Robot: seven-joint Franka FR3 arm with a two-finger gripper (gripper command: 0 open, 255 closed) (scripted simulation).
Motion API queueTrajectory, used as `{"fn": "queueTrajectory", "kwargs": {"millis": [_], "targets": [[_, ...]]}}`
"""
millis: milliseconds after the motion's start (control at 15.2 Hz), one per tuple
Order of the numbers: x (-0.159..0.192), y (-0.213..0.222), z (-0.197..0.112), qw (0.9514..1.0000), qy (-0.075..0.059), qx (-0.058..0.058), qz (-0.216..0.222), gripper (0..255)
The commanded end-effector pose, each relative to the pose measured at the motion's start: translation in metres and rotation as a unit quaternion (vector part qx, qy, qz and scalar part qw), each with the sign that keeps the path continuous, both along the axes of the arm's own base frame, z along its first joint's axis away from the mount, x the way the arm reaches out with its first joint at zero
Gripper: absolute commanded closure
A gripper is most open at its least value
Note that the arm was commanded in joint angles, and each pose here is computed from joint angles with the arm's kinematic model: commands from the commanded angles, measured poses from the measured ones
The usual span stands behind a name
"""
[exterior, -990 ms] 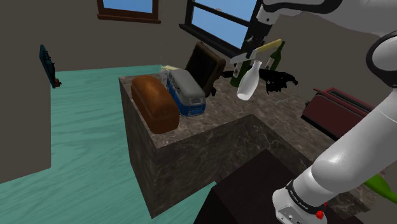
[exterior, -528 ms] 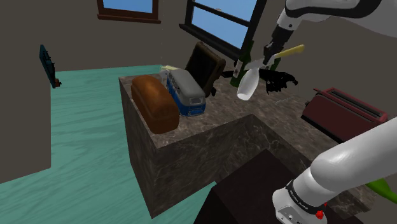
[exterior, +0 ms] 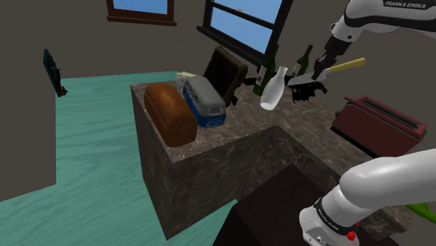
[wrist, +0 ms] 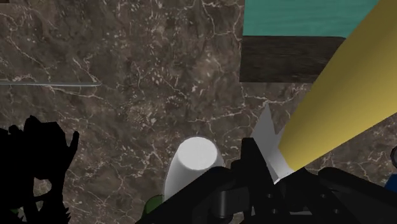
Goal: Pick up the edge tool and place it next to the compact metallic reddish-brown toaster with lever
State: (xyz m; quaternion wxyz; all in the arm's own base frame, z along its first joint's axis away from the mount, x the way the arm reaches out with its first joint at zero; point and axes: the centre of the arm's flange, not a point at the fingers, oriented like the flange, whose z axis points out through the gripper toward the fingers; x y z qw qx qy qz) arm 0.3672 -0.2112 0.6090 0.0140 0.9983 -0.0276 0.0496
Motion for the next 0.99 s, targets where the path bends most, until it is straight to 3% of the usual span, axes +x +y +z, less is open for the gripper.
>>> {"fn": "queueTrajectory", "kwargs": {"millis": [0,924], "targets": [[-0.024,-0.006,-0.001,1.0000,0.000,0.000,0.001,255],[-0.198,-0.069,-0.001,1.0000,0.000,0.000,0.001,255]]}}
